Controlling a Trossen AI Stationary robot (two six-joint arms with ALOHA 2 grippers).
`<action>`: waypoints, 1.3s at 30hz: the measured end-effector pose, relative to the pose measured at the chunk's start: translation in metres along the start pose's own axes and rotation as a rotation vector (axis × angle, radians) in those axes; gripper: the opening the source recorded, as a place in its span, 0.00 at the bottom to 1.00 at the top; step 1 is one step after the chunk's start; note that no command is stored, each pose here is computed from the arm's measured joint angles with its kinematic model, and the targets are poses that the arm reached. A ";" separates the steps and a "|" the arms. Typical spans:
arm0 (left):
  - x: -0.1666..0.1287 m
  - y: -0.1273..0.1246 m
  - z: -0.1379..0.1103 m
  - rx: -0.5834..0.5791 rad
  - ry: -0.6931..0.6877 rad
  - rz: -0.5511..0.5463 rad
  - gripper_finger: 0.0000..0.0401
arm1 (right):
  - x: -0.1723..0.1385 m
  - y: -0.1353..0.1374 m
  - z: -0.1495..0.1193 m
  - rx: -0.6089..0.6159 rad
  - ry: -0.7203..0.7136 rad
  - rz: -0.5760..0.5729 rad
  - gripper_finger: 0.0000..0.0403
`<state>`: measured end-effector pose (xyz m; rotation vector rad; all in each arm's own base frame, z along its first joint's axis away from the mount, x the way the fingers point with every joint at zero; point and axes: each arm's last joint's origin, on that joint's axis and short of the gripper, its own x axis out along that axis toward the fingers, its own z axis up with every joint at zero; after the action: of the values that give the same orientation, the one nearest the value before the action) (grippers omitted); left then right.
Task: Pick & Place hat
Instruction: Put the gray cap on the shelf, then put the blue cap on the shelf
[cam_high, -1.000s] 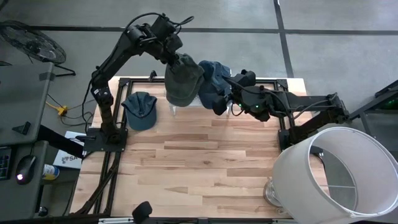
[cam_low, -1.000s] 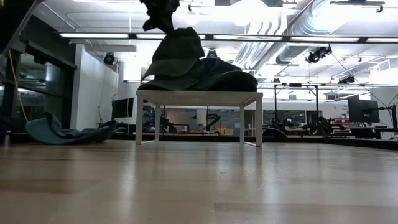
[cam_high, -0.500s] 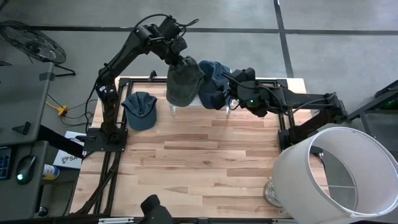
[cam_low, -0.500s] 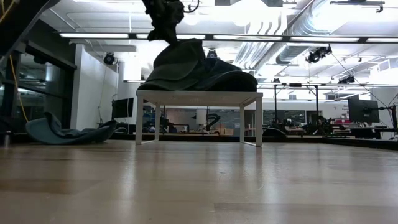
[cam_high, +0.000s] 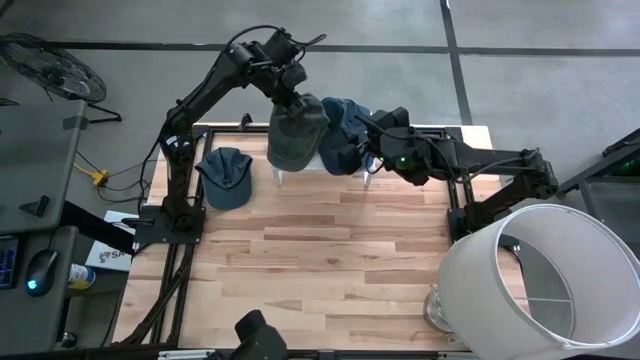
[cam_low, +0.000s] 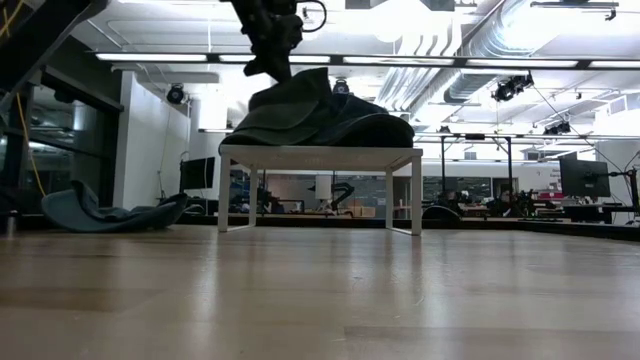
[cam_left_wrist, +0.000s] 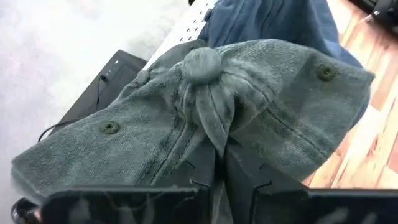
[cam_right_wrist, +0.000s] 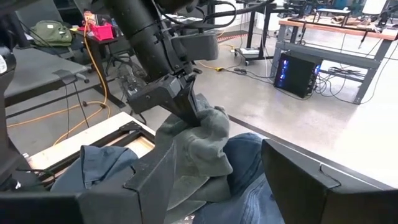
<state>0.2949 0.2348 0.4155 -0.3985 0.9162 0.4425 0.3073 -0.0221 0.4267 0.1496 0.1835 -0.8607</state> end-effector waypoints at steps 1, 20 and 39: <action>0.000 0.000 0.000 0.001 -0.005 -0.002 0.08 | 0.000 0.000 0.000 0.000 0.000 0.000 0.57; -0.035 -0.005 -0.002 0.034 -0.114 0.066 0.47 | 0.001 -0.001 -0.001 -0.009 0.016 0.016 0.57; -0.139 -0.019 -0.045 0.026 -0.277 0.318 0.46 | 0.001 0.000 0.000 0.007 0.014 0.047 0.57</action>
<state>0.2007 0.1691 0.5083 -0.1602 0.7149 0.7560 0.3079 -0.0223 0.4268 0.1665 0.1896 -0.8137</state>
